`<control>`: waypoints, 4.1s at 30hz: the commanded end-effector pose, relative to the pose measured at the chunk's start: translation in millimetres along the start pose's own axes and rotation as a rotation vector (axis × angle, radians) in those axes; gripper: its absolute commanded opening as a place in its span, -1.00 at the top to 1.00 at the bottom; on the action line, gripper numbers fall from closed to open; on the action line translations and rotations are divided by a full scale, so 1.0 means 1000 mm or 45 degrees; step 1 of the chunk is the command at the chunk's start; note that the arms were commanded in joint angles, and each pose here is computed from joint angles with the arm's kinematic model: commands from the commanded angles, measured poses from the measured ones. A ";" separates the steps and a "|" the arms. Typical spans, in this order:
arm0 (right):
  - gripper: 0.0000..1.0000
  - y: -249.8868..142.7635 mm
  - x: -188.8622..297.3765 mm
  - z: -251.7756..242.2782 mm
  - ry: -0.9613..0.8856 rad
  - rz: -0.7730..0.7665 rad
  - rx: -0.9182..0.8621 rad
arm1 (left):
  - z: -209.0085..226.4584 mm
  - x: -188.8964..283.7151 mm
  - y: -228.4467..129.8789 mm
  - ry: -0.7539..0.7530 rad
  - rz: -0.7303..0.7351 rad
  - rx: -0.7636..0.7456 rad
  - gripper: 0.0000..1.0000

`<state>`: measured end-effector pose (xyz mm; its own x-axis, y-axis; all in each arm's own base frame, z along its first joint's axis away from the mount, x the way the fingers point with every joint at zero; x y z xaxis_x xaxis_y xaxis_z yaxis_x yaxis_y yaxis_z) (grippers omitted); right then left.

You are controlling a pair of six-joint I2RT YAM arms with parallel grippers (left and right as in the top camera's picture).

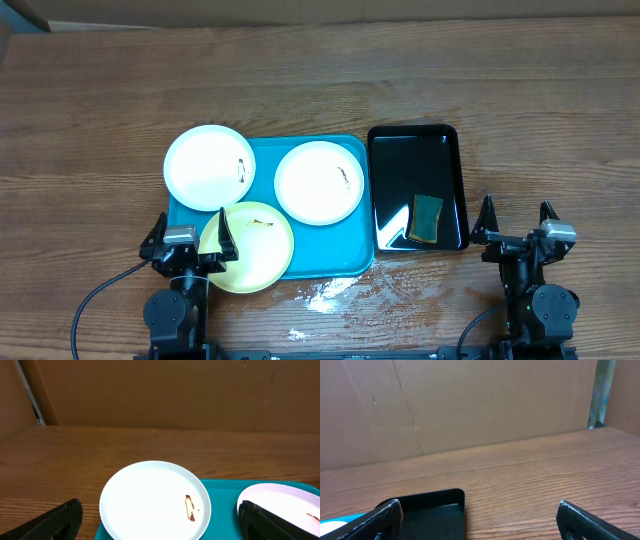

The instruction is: Clean dirty plates on tray and stack at the side

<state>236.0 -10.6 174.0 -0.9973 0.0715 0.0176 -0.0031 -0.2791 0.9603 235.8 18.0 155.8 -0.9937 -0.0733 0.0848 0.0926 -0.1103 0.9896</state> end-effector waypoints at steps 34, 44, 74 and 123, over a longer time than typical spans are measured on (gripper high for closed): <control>-1.00 0.062 0.020 0.019 0.016 0.019 -0.019 | 0.000 0.000 0.000 -0.005 -0.008 -0.020 -1.00; -1.00 0.093 -0.010 0.052 -0.068 0.737 -0.135 | 0.000 0.000 0.000 -0.005 -0.008 -0.020 -0.99; -0.43 -0.015 -0.038 0.090 -0.498 1.636 -0.210 | -0.021 0.027 0.106 -0.249 -0.178 0.017 -1.00; -0.48 -0.152 -0.045 0.057 -0.413 1.583 -0.155 | -0.138 -0.126 -0.085 -0.448 1.789 0.133 0.37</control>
<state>285.3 84.7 44.4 -0.2675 -0.0898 0.9594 0.8838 -0.4194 0.2072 357.0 -101.7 55.8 -0.0644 0.2163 0.9742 0.9893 -0.1146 0.0909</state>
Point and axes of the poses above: each gripper's point midway between its finger pads, its own x axis back along the fingers, its own z axis along the line the jaws close on, y = z × x, the point moved 1 cm from there along x, back along the fingers, and after that the axes turned 8 degrees about -x, right-handed, at the moved point
